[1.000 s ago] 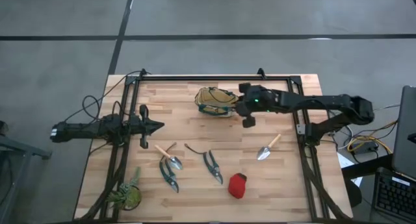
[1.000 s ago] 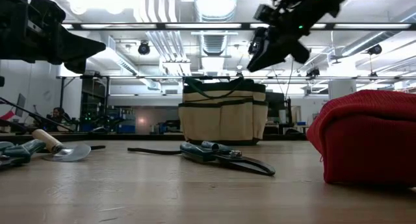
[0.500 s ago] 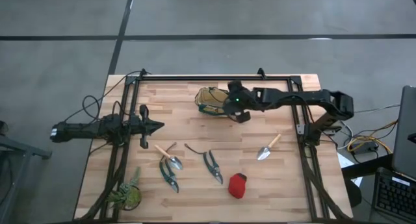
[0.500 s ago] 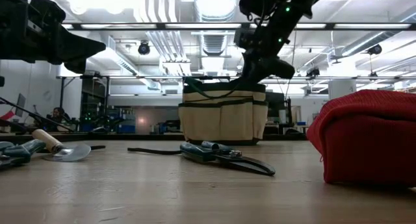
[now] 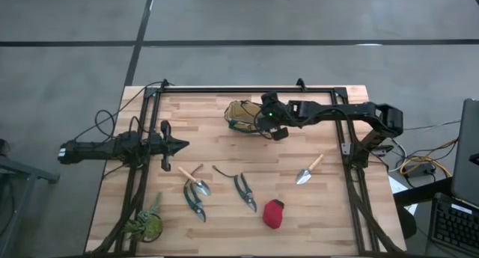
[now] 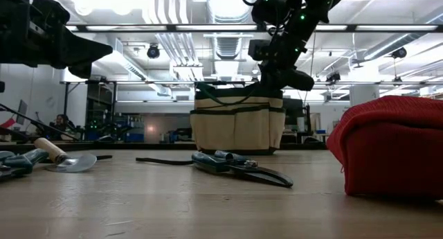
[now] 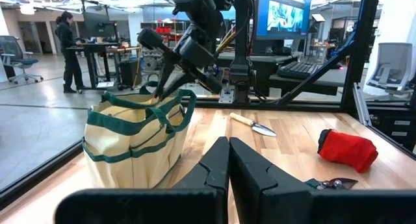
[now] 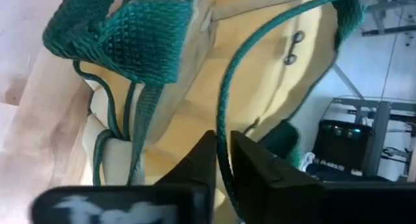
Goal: Pick & Place Garden tools in Gardening bag
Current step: Prepare the gardening bag
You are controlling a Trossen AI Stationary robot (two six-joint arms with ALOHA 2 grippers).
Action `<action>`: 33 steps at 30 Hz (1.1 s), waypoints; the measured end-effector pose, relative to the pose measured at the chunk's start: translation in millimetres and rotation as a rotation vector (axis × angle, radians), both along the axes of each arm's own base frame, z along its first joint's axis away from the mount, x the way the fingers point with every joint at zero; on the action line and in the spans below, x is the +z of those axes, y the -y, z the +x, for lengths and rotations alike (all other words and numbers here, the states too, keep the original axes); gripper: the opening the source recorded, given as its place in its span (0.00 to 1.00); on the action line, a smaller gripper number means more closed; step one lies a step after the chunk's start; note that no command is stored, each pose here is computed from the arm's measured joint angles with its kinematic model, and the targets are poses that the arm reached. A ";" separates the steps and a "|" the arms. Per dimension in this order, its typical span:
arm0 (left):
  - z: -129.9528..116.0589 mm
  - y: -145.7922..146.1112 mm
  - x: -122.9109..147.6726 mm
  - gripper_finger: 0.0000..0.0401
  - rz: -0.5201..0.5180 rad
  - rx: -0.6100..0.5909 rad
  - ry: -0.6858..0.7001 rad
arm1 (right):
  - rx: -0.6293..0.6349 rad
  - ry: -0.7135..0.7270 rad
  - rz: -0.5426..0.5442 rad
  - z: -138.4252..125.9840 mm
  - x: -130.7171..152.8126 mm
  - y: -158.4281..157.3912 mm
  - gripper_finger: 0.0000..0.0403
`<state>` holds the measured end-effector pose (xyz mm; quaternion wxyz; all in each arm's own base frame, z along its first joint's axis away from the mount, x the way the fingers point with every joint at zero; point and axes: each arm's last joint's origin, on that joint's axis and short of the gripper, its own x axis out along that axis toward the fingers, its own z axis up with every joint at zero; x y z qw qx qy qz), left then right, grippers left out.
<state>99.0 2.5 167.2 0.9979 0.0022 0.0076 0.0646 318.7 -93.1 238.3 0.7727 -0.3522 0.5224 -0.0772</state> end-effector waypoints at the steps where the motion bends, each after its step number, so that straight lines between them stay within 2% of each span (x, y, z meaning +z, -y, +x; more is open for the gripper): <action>1: 0.0 0.0 0.0 0.04 0.000 0.000 0.000 | -0.002 0.008 -0.002 -1.2 2.5 0.2 0.05; 10: 0.0 0.0 0.0 0.04 0.000 0.000 0.000 | -0.008 0.088 0.003 -4.9 16.0 2.6 0.03; 17: 0.0 0.0 0.1 0.04 0.000 0.000 0.000 | -0.027 0.203 0.191 -7.8 24.9 17.6 0.02; 24: 0.0 0.0 0.0 0.04 0.000 0.000 0.000 | -0.091 0.311 0.296 -12.0 40.0 41.7 0.02; 33: 0.0 0.0 0.1 0.04 0.000 0.000 0.000 | -0.282 0.458 0.514 -28.7 48.1 77.8 0.02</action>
